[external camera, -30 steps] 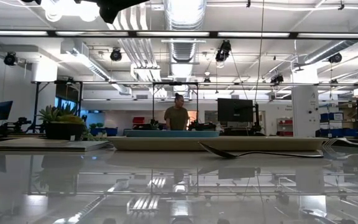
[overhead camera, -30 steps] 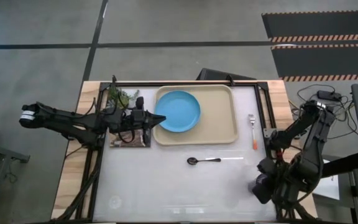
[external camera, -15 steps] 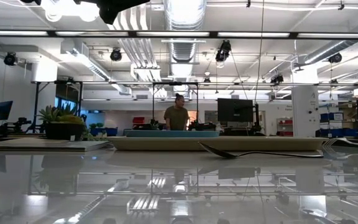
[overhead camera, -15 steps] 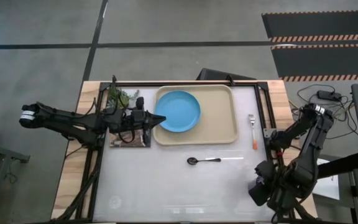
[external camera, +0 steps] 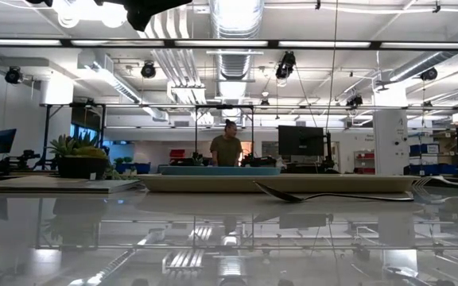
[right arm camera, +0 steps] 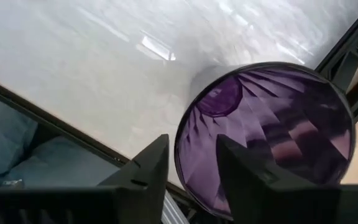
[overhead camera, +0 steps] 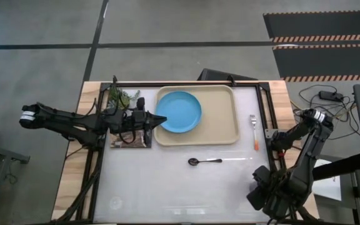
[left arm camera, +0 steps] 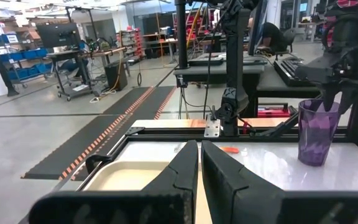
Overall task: Pick and place plate/cup/fork/spoon on tray
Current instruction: Put the violet cup on the top right of the white tray
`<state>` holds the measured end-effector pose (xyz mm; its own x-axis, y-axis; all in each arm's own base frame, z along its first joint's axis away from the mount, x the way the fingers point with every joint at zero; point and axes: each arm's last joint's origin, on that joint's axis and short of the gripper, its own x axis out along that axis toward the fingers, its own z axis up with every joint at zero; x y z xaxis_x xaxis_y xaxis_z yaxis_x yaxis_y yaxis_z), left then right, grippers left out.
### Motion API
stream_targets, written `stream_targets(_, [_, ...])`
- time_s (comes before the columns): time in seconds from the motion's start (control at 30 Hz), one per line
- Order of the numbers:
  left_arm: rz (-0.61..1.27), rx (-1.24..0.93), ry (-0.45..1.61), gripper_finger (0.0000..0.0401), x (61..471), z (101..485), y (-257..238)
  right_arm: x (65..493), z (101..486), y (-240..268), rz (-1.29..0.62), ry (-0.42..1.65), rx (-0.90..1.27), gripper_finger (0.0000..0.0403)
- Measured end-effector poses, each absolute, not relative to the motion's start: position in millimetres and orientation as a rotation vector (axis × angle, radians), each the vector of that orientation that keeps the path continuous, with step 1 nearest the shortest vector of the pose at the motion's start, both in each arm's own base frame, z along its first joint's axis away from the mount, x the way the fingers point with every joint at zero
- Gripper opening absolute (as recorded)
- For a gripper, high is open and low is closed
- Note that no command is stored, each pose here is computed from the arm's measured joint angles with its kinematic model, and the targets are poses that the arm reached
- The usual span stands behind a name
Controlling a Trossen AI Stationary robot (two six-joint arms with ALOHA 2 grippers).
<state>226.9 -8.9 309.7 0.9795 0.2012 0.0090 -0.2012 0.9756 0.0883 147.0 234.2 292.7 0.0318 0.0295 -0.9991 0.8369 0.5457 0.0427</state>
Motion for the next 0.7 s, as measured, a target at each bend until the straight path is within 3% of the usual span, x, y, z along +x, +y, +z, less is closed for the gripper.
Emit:
stream_targets(0.47, [0.202, 0.09, 0.001, 0.0003, 226.9, 309.4, -8.9, 149.6, 289.0, 233.9, -0.718, 1.38, 0.771, 0.0014])
stream_targets(0.7, [0.203, 0.09, 0.001, 0.0003, 226.9, 309.4, -8.9, 150.6, 291.5, 235.0, -0.683, 1.374, 0.765, 0.0009])
